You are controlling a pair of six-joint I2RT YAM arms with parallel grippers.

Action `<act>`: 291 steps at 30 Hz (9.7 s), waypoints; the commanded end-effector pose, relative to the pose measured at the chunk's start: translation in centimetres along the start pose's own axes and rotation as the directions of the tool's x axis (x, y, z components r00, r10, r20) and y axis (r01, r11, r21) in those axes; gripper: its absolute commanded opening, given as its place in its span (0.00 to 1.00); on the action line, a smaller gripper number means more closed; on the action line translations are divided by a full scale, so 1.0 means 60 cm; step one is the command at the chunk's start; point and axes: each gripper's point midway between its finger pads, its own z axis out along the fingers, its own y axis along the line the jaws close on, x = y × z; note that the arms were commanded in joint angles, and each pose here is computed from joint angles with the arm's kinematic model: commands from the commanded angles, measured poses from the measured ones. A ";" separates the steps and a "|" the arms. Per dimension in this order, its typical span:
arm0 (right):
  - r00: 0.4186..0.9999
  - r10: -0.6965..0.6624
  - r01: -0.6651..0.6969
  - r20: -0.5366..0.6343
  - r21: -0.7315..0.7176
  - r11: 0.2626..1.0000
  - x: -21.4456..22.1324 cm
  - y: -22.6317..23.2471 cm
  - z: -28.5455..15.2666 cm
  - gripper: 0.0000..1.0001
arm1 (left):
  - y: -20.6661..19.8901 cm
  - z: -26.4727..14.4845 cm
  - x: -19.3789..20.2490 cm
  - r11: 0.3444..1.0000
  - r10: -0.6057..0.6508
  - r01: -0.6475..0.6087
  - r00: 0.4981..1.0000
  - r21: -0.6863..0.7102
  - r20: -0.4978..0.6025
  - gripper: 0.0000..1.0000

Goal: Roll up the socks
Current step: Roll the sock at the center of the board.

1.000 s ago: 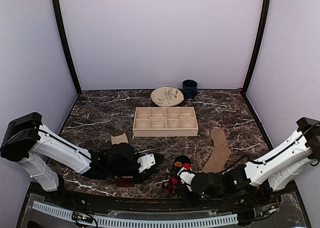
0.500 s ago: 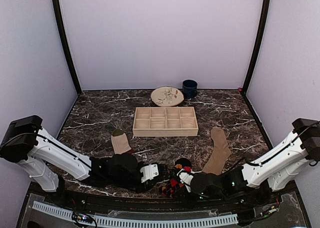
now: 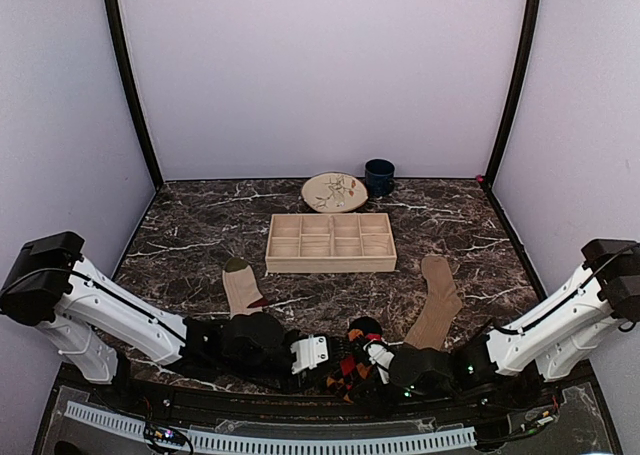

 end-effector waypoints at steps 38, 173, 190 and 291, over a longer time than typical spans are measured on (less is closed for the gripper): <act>0.986 0.160 -0.158 -0.044 0.055 0.986 0.007 -0.051 -0.010 0.00 | 0.089 0.140 0.156 0.984 -0.137 0.167 0.927 0.058 -0.350 0.00; 0.881 0.382 -0.443 -0.278 -0.202 0.874 -0.103 -0.112 0.044 0.03 | 0.091 0.060 0.107 0.829 0.334 -0.422 0.900 -0.367 -0.279 0.29; 0.882 0.372 -0.435 -0.291 -0.197 0.879 -0.102 -0.112 0.047 0.04 | 0.083 0.068 0.120 0.812 0.372 -0.485 0.859 -0.326 -0.353 0.33; 0.963 0.237 -0.244 -0.125 -0.046 0.969 -0.141 -0.169 -0.010 0.36 | 0.013 0.090 0.280 0.993 0.111 -0.109 0.765 0.042 -0.635 0.09</act>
